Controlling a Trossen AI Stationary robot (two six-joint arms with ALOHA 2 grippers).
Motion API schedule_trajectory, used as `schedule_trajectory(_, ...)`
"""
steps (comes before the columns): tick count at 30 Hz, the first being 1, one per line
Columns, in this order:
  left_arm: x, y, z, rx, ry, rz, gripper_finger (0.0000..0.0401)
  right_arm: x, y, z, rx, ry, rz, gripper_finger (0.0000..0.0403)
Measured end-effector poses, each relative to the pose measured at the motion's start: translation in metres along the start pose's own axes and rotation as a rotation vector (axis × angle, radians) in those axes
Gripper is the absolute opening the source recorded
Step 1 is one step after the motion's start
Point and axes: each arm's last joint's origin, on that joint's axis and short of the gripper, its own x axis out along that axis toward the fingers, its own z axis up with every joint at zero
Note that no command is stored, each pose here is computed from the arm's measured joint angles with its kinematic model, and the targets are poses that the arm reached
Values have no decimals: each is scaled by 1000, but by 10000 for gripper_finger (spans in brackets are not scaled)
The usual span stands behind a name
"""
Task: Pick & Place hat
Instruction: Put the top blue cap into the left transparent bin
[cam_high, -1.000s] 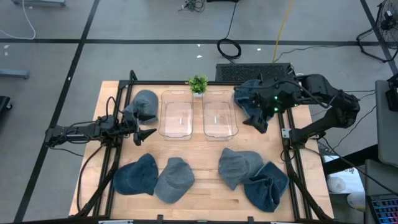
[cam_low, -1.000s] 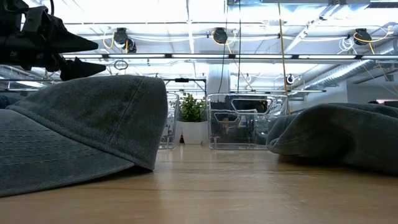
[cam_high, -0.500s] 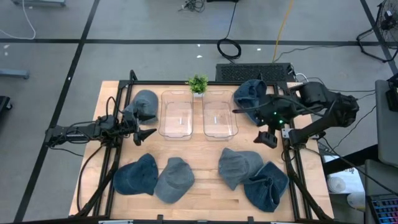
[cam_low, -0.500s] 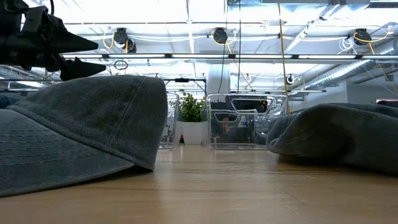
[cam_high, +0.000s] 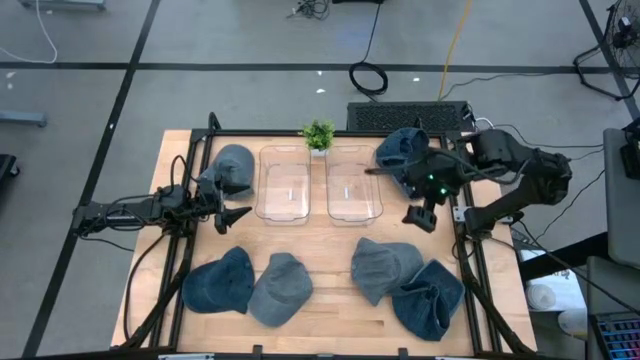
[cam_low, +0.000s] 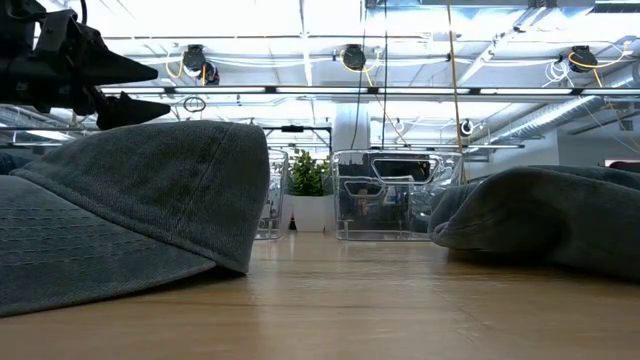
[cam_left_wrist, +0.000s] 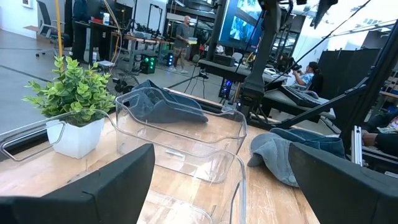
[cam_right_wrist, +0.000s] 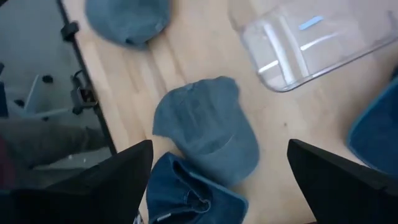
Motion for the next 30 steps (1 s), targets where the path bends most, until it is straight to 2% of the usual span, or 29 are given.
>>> schedule_trajectory(6,0,0,0,0,0,0,379,-3,-19,11,71,-95,-153,361)
schedule_trajectory(11,0,0,0,0,0,0,379,-6,-36,18,145,-140,-229,361)
schedule_trajectory(16,0,0,0,0,0,0,379,-3,-58,24,231,-183,-395,361)
schedule_trajectory(22,0,0,0,0,0,0,379,22,-91,26,359,-91,-514,361)
schedule_trajectory(30,0,0,0,0,0,0,379,64,-127,19,401,69,-591,361)
